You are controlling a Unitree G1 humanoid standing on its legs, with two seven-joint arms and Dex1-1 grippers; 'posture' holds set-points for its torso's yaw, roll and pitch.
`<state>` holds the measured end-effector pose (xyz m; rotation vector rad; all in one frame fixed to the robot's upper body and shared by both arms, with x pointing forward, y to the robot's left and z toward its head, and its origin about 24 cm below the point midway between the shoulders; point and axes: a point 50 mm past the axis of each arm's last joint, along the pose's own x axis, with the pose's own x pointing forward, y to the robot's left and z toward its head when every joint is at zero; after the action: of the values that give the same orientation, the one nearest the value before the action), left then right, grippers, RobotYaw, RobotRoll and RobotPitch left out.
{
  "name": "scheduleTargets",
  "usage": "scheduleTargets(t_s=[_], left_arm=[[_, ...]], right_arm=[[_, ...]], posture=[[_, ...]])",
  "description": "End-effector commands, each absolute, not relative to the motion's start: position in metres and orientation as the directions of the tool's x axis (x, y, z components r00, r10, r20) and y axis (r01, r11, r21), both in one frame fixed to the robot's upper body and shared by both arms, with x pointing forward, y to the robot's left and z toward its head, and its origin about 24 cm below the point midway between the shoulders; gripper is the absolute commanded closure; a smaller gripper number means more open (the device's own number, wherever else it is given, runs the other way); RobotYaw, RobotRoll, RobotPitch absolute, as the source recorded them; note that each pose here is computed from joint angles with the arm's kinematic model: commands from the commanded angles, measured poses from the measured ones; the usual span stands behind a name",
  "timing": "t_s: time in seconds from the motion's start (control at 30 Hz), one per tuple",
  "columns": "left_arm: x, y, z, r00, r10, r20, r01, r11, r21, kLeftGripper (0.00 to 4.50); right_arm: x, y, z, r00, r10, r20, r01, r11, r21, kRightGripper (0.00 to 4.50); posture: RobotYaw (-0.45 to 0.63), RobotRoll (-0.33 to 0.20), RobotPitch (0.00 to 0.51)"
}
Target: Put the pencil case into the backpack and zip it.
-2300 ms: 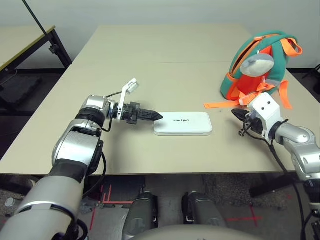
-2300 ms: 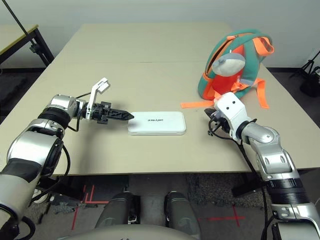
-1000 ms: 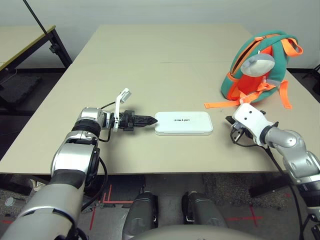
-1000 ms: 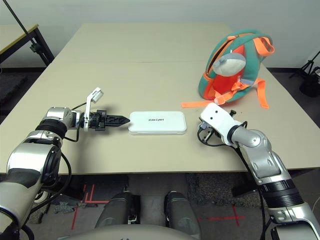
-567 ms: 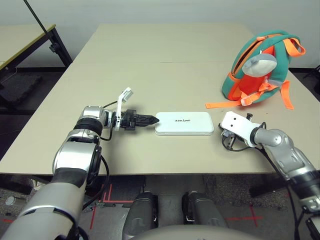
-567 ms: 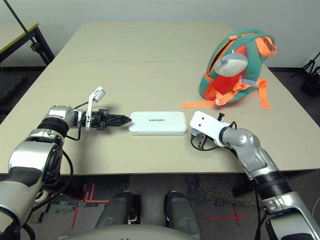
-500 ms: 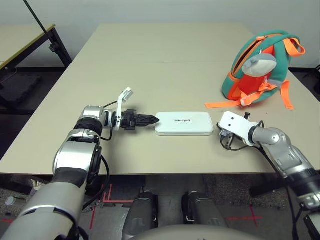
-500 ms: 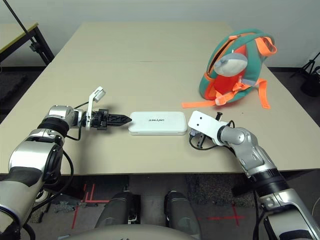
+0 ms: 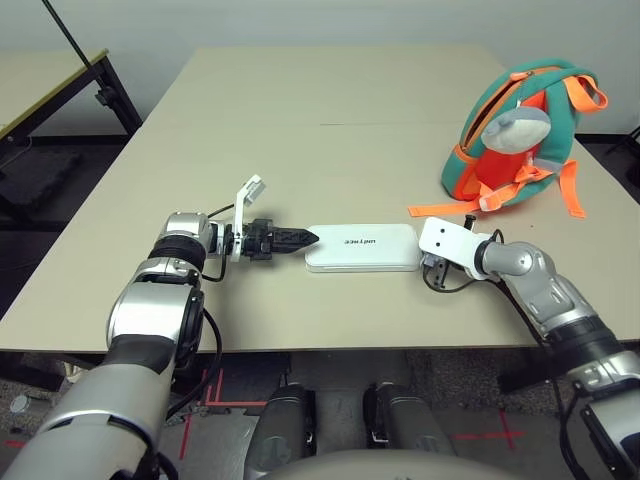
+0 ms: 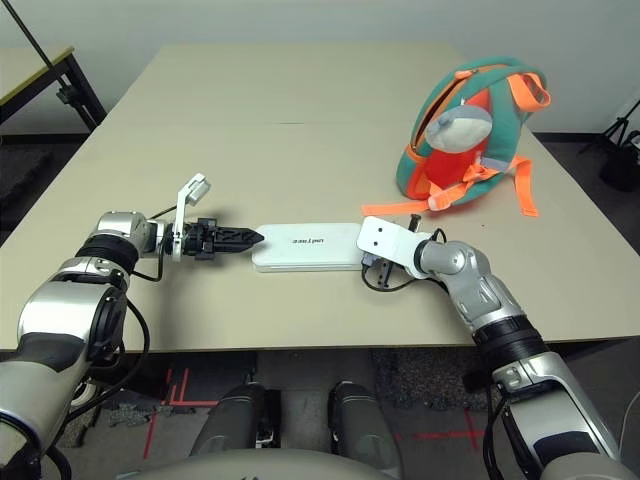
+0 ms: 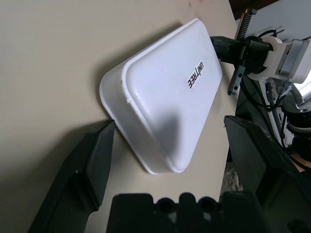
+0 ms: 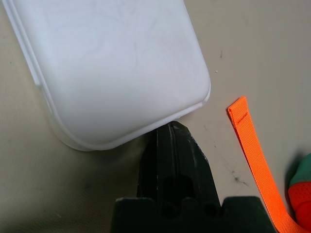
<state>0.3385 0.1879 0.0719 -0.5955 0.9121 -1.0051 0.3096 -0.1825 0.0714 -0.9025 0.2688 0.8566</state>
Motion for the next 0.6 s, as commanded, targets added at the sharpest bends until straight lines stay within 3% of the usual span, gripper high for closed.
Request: scheduleTargets(t_s=[0.03, 0.6], left_arm=[[0.333, 0.187, 0.060, 0.215, -0.884, -0.416, 0.404, 0.468, -0.786, 0.00], [0.333, 0.191, 0.065, 0.194, -0.855, -0.481, 0.355, 0.518, -0.778, 0.00]], right_arm=[[0.306, -0.164, 0.069, 0.593, 0.589, -0.549, -0.784, 0.265, -0.561, 4.47], [0.306, -0.153, 0.070, 0.572, 0.607, -0.552, -0.794, 0.242, -0.557, 4.47]], posture=[[0.01, 0.000, 0.068], [0.02, 0.000, 0.068]])
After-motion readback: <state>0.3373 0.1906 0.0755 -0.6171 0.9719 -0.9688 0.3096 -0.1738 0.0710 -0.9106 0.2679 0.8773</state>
